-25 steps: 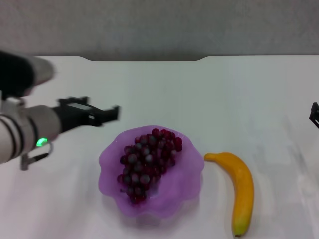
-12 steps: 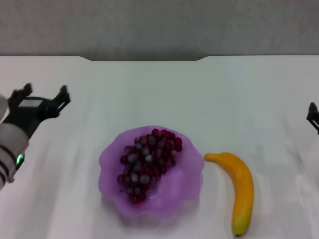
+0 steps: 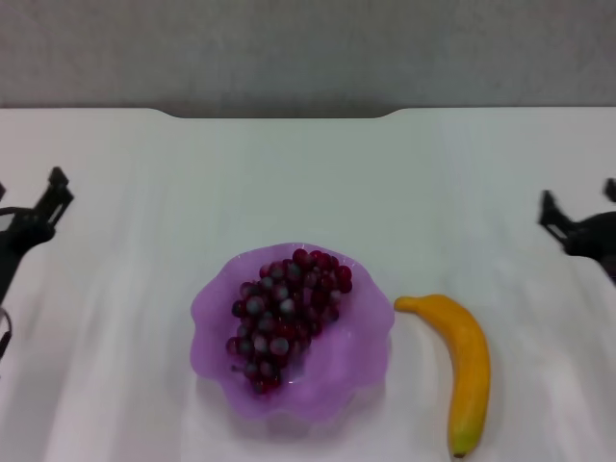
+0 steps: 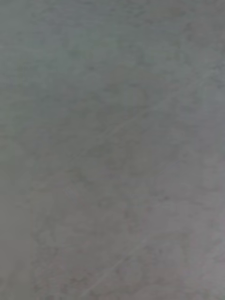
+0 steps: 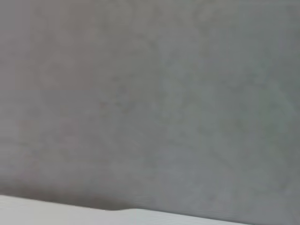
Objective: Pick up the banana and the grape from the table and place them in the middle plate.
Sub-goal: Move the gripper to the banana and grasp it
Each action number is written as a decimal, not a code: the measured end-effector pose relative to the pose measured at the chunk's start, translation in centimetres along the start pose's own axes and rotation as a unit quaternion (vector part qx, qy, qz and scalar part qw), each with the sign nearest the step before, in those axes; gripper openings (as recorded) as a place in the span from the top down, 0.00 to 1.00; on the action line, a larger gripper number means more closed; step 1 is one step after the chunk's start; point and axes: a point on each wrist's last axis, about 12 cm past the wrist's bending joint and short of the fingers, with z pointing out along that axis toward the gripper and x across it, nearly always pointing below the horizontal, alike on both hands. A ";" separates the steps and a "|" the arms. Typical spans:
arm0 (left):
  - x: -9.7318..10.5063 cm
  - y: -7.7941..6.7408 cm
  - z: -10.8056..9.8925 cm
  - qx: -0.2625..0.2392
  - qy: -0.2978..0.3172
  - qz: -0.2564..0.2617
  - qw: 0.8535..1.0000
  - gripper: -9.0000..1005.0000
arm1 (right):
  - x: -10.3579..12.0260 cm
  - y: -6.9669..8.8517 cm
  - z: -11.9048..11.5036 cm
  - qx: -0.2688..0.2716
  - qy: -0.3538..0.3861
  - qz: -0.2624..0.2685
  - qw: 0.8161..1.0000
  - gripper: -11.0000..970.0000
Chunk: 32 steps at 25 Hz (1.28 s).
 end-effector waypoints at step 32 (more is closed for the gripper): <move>1.0 0.5 1.4 0.015 0.028 -0.003 0.999 0.11 | -11.7 2.2 3.2 -0.114 0.291 0.043 0.949 0.08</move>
